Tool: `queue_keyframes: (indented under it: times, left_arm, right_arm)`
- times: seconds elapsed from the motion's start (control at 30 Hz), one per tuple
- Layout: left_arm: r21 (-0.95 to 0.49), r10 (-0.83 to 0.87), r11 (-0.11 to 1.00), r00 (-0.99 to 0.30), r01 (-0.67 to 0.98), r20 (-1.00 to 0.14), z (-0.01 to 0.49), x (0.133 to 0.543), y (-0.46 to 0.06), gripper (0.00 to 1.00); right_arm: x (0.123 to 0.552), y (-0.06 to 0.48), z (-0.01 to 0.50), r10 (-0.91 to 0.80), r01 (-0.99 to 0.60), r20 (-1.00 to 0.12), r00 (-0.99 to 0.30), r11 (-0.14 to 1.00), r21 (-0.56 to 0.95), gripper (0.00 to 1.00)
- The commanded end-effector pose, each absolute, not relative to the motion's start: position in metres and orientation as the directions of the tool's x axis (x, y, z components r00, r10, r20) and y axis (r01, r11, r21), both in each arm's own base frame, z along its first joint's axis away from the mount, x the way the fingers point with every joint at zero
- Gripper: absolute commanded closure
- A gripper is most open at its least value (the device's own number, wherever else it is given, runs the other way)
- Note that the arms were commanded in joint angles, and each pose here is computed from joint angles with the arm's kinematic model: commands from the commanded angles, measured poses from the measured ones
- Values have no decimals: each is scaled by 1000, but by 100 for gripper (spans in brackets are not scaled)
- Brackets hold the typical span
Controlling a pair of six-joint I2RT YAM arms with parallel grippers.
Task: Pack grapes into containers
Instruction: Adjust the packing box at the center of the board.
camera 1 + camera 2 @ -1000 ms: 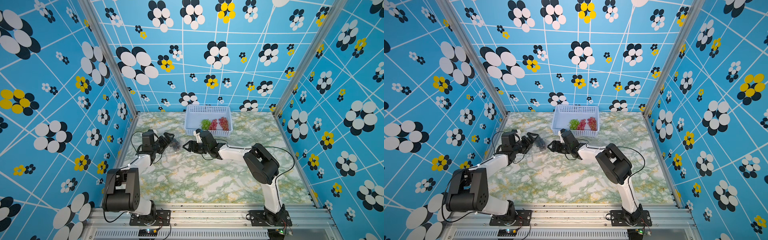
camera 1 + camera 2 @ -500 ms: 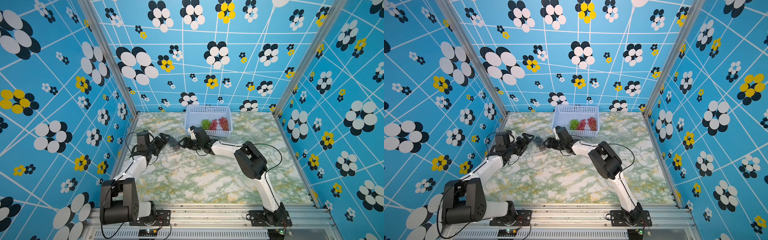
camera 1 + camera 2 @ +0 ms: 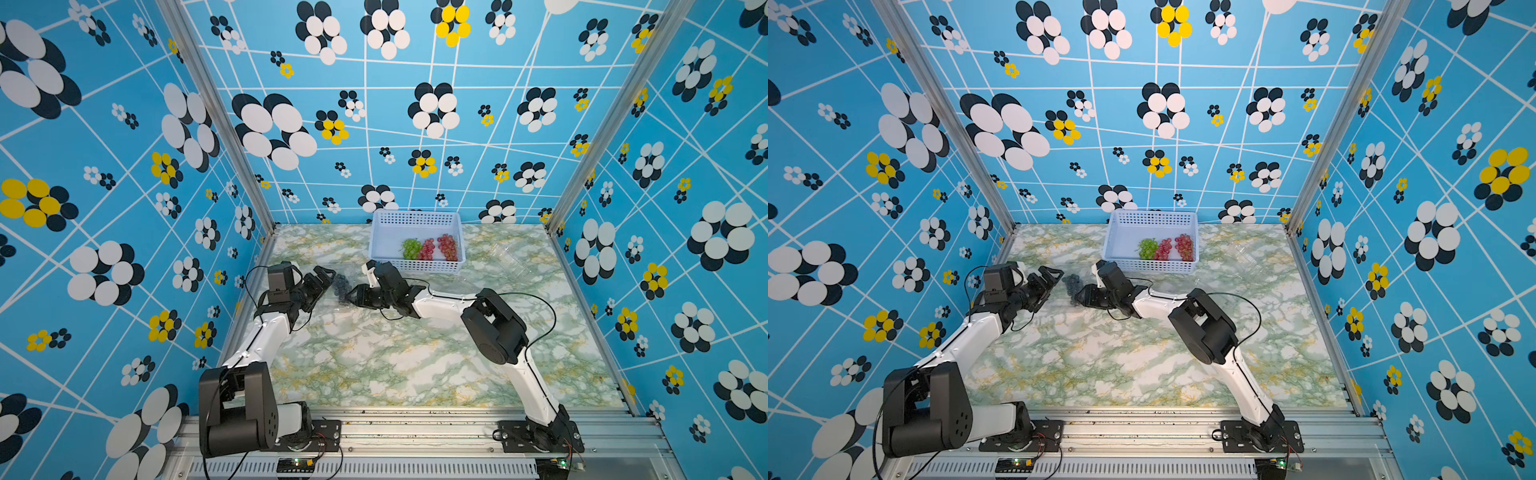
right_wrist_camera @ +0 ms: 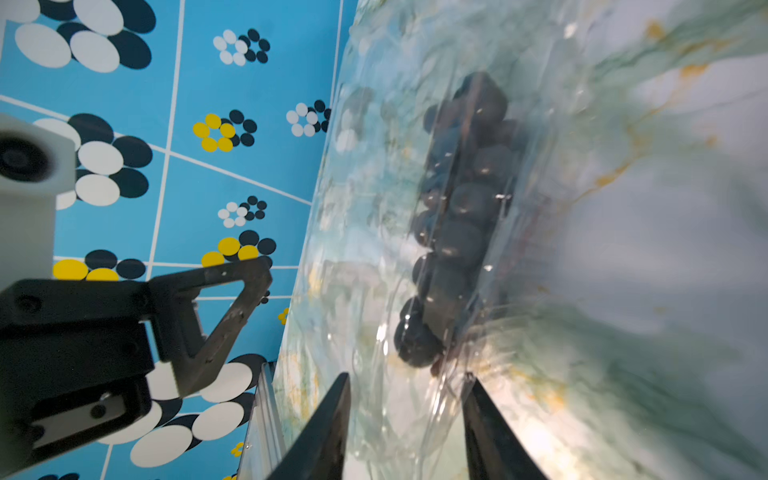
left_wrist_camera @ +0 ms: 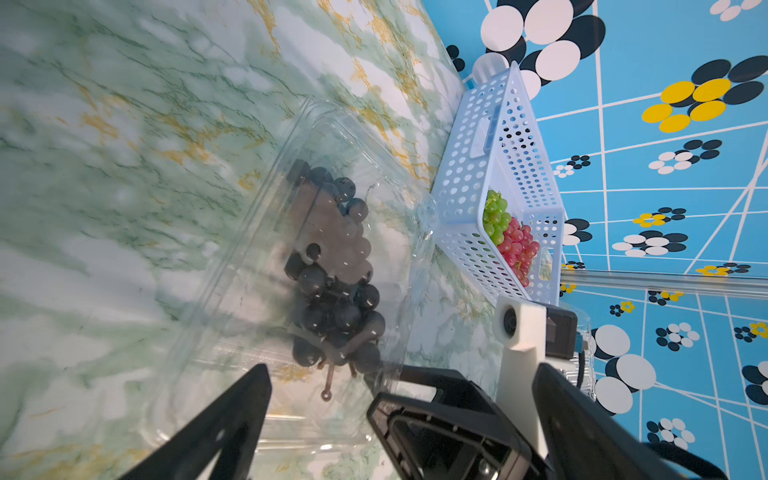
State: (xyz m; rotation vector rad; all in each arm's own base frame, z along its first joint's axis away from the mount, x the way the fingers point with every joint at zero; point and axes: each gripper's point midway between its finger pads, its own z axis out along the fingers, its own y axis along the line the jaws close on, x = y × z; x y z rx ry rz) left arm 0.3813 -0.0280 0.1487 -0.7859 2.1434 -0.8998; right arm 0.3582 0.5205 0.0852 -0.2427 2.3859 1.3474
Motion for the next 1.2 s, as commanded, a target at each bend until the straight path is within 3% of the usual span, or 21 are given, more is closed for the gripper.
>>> queue_keyframes:
  times: [0.0,0.17,0.23,0.47,0.8,1.17]
  left_arm:
    - [-772,-717,595,-581,-222,-385,169,384,-24,0]
    - [-769,-715,601,-578,-219,-394,173,386,-22,1]
    - [-771,-711,601,-581,-210,-396,175,389,-24,0]
    - [-726,-638,670,-620,-154,-457,183,405,-47,1]
    - [-723,-641,664,-641,-189,-421,160,420,-52,1]
    - [-723,-642,653,-671,-225,-371,136,411,-59,1]
  right_arm:
    - [339,534,83,34,-318,-384,-923,497,807,55]
    - [344,512,85,34,-331,-415,-909,546,769,47]
    - [360,493,91,81,-312,-425,-901,561,767,40]
    - [407,456,100,198,-260,-453,-869,597,759,28]
    - [435,479,101,226,-264,-457,-860,570,778,21]
    - [455,493,97,247,-256,-455,-856,562,787,21]
